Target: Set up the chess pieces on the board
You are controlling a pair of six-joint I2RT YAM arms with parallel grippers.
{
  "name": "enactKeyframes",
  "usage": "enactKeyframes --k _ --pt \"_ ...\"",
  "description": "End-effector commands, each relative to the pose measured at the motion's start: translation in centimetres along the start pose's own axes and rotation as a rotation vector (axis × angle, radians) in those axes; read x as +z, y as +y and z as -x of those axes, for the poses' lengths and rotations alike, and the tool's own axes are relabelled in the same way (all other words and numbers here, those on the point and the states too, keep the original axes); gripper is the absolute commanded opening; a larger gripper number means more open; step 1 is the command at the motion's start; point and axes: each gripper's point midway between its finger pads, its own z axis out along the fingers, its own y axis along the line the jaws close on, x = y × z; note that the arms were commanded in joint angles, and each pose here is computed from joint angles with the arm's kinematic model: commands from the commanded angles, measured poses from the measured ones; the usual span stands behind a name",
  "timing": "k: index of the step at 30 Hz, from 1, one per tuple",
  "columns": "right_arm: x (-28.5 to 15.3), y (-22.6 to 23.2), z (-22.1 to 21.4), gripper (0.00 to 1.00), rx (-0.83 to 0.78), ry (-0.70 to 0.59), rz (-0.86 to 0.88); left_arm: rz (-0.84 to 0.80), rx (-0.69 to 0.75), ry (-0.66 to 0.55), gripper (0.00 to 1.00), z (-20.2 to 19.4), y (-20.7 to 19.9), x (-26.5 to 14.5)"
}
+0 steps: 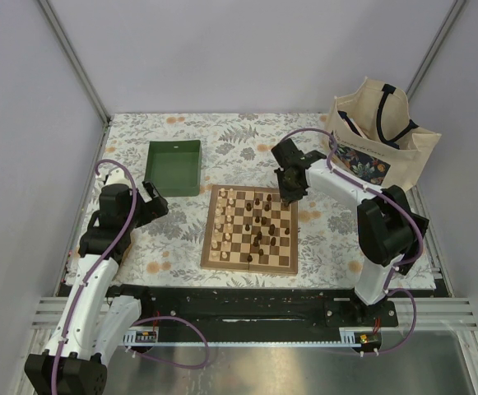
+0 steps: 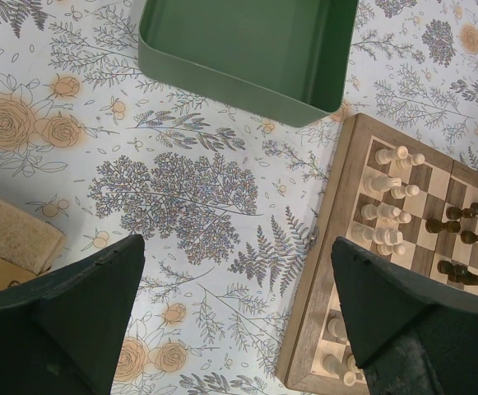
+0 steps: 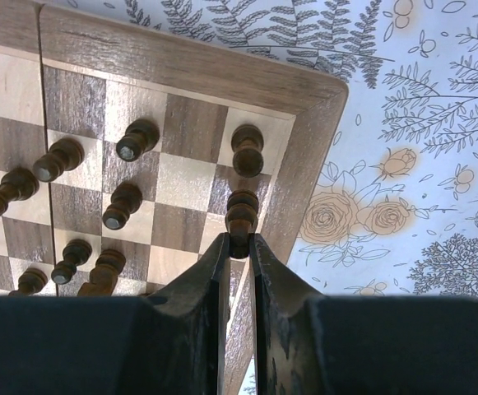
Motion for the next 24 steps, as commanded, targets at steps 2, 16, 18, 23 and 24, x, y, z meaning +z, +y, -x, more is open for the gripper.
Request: enactKeyframes --k 2,16,18,23,24 --pt "-0.2 0.0 1.0 0.19 0.038 -0.028 0.032 -0.040 0.009 -0.052 0.99 1.5 -0.9 -0.4" --pt "0.8 0.3 0.4 0.20 0.049 0.000 0.045 -0.038 0.011 -0.051 0.99 1.5 -0.9 -0.4" --pt "0.9 0.1 0.4 0.21 0.048 0.004 0.041 -0.036 0.009 -0.047 0.99 1.4 -0.8 -0.4" --pt "1.2 0.1 0.4 0.21 0.043 0.010 0.040 -0.035 0.010 -0.044 0.99 1.4 -0.8 -0.3" --pt "1.3 0.1 0.3 0.22 0.041 0.011 0.038 -0.037 0.011 -0.045 0.99 1.4 -0.8 -0.3"
